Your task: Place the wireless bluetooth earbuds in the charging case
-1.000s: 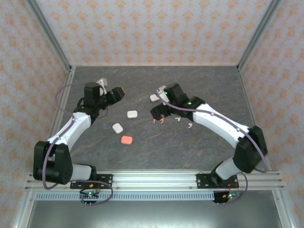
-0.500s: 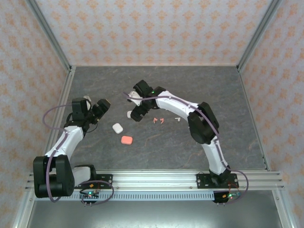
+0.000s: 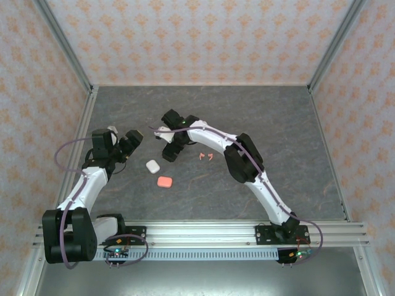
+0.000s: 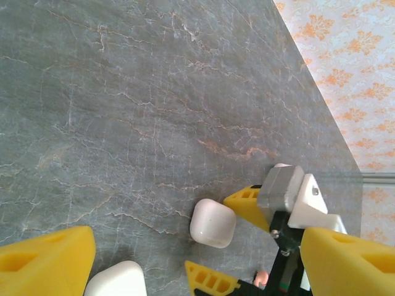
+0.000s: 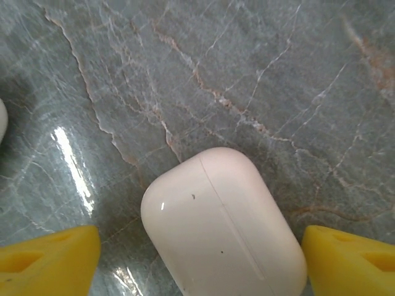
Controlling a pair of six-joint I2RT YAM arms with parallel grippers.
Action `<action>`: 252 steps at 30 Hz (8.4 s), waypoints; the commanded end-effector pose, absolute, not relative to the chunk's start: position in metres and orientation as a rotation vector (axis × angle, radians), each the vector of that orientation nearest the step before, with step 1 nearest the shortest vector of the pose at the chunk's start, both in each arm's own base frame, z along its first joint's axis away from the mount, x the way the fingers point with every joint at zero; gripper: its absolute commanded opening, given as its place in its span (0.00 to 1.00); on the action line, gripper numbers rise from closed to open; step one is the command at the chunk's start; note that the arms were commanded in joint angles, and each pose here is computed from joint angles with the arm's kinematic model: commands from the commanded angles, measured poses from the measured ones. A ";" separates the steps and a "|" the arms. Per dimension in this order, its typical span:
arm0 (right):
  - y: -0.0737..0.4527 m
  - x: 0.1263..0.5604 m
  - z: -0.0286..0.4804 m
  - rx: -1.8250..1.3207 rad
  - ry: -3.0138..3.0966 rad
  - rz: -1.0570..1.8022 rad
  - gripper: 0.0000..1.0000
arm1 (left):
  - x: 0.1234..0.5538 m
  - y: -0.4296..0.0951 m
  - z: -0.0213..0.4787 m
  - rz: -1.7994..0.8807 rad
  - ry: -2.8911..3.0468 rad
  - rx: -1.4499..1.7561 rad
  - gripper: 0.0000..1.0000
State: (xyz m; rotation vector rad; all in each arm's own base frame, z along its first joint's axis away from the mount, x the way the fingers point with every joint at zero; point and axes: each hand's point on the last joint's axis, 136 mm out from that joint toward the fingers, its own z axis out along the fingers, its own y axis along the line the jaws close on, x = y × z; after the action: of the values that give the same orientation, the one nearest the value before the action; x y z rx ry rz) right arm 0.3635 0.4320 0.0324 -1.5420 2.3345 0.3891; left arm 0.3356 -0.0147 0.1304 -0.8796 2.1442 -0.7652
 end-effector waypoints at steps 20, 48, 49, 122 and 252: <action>0.402 0.338 0.027 -1.622 2.314 0.308 0.43 | 0.334 -0.019 0.140 -0.801 2.155 -0.827 0.85; 0.298 0.245 0.260 -1.361 1.714 0.162 0.41 | 0.268 -0.201 0.292 -1.400 2.043 0.414 0.76; 0.297 0.243 0.263 -1.360 1.705 0.165 0.41 | 0.265 -0.206 0.293 -1.405 2.037 0.439 0.76; 0.273 0.248 0.337 -0.698 1.721 1.165 0.86 | 0.244 -0.263 0.344 -1.105 1.447 0.703 0.00; 0.207 0.291 0.257 -0.399 2.022 0.596 0.19 | 0.239 -0.260 0.292 -0.935 1.479 0.813 0.00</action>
State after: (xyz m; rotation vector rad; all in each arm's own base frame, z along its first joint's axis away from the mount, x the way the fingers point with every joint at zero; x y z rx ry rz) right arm 0.3023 0.2050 0.2349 -0.3467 2.1254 0.5944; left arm 0.2413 -0.2506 0.2575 0.7975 1.5938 -0.8958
